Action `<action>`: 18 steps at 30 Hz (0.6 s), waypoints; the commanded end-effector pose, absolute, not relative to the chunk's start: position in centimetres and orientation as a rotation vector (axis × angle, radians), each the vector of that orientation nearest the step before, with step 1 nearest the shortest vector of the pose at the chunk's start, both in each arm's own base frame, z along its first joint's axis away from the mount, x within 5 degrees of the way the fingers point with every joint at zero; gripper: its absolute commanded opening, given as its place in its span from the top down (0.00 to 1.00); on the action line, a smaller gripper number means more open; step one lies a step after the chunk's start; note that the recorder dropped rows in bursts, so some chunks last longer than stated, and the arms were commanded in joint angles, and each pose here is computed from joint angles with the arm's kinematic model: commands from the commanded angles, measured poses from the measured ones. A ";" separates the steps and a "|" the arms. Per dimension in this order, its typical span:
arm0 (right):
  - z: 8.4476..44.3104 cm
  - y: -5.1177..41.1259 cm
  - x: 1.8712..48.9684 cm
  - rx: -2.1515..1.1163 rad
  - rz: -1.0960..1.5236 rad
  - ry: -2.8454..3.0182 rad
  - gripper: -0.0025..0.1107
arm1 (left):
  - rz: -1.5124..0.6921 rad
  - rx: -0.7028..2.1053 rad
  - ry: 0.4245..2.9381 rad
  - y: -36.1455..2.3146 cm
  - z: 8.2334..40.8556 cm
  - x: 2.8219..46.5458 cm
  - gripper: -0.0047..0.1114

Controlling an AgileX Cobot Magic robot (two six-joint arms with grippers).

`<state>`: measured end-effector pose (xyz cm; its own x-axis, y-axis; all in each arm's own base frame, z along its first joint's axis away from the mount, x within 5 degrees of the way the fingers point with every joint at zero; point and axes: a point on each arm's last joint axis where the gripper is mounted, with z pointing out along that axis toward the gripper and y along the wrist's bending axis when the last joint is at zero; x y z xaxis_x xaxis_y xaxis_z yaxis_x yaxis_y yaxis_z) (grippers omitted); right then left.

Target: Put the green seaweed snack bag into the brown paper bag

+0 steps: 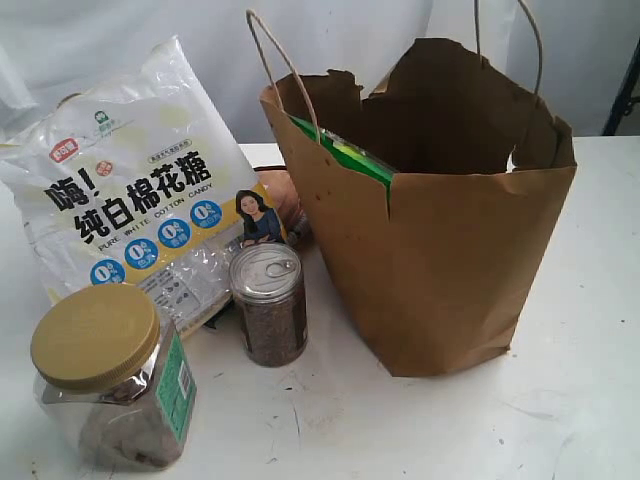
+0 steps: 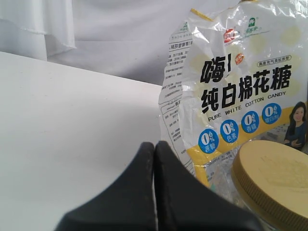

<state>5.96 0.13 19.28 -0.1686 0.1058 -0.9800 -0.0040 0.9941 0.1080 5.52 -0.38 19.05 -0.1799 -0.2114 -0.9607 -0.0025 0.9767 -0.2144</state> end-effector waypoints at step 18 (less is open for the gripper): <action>18.3 -0.1 5.6 0.079 0.026 1.832 0.98 | -0.182 -0.161 1.740 -0.4 19.0 5.5 0.96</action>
<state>5.63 -0.08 18.40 -0.2568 0.0736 -0.9637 0.0303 0.9972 0.0681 5.52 -0.38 19.05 -0.1799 -0.2114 -0.9607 -0.0025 0.9767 -0.2144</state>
